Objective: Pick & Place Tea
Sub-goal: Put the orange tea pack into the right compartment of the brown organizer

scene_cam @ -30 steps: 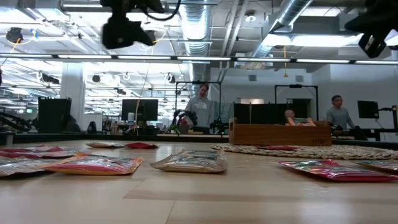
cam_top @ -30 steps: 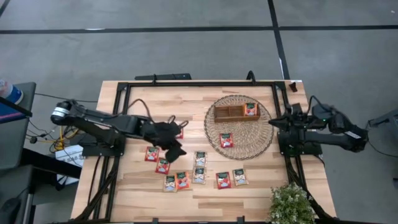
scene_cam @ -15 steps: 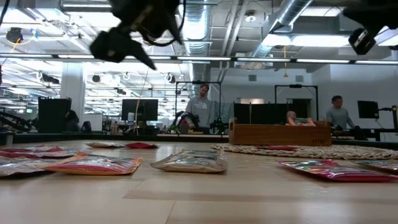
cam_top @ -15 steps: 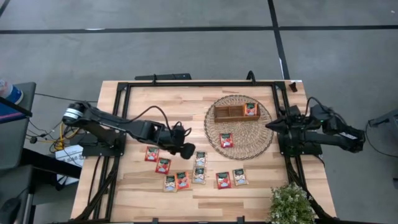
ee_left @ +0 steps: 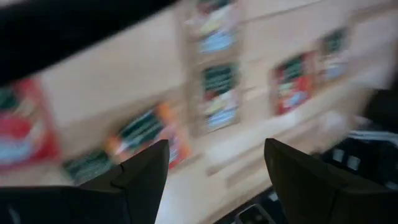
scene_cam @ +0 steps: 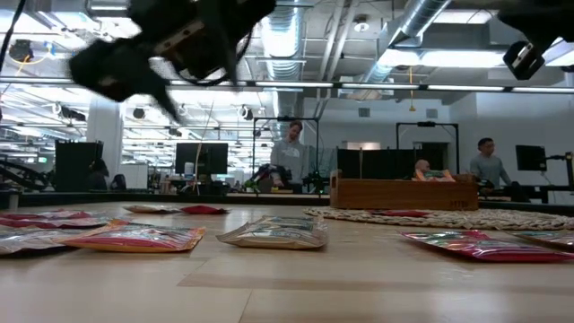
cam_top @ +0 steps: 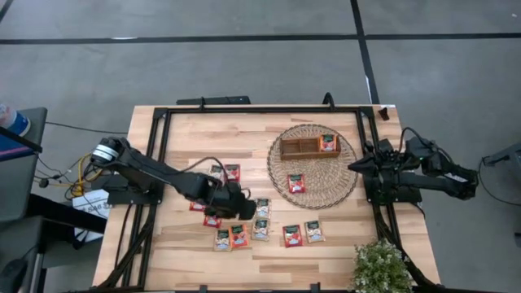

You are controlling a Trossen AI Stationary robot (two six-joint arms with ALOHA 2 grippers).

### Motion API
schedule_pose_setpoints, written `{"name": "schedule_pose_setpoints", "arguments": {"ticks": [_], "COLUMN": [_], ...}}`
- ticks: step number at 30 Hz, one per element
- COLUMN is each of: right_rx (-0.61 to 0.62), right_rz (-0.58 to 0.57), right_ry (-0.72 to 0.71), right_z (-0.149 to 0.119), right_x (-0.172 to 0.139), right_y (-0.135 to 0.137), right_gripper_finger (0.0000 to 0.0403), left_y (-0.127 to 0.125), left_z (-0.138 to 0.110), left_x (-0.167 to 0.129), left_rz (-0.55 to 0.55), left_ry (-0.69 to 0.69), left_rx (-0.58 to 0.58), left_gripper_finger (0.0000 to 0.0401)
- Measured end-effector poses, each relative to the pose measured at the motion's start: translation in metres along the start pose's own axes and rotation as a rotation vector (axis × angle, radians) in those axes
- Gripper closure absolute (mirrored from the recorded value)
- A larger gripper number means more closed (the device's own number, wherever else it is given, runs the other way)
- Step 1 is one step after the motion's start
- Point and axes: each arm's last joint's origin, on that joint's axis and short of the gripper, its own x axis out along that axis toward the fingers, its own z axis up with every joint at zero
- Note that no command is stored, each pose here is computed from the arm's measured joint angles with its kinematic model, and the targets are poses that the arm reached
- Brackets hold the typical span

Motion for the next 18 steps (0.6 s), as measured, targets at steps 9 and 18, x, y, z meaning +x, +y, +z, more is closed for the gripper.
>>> {"name": "schedule_pose_setpoints", "arguments": {"ticks": [9,18], "right_rx": [0.008,0.007], "right_rz": [0.002,0.016], "right_ry": [0.027,0.029], "right_z": [-0.001,-0.001], "right_x": [0.002,0.002], "right_y": [-0.001,0.000], "right_gripper_finger": [0.0402,0.0402], "left_y": [-0.003,0.006], "left_z": [-0.042,-0.047], "left_x": [0.018,0.043], "left_rz": [0.082,0.227], "left_ry": [0.050,-0.020], "left_rx": [-0.183,-0.244], "left_gripper_finger": [0.0144,0.0144]}}
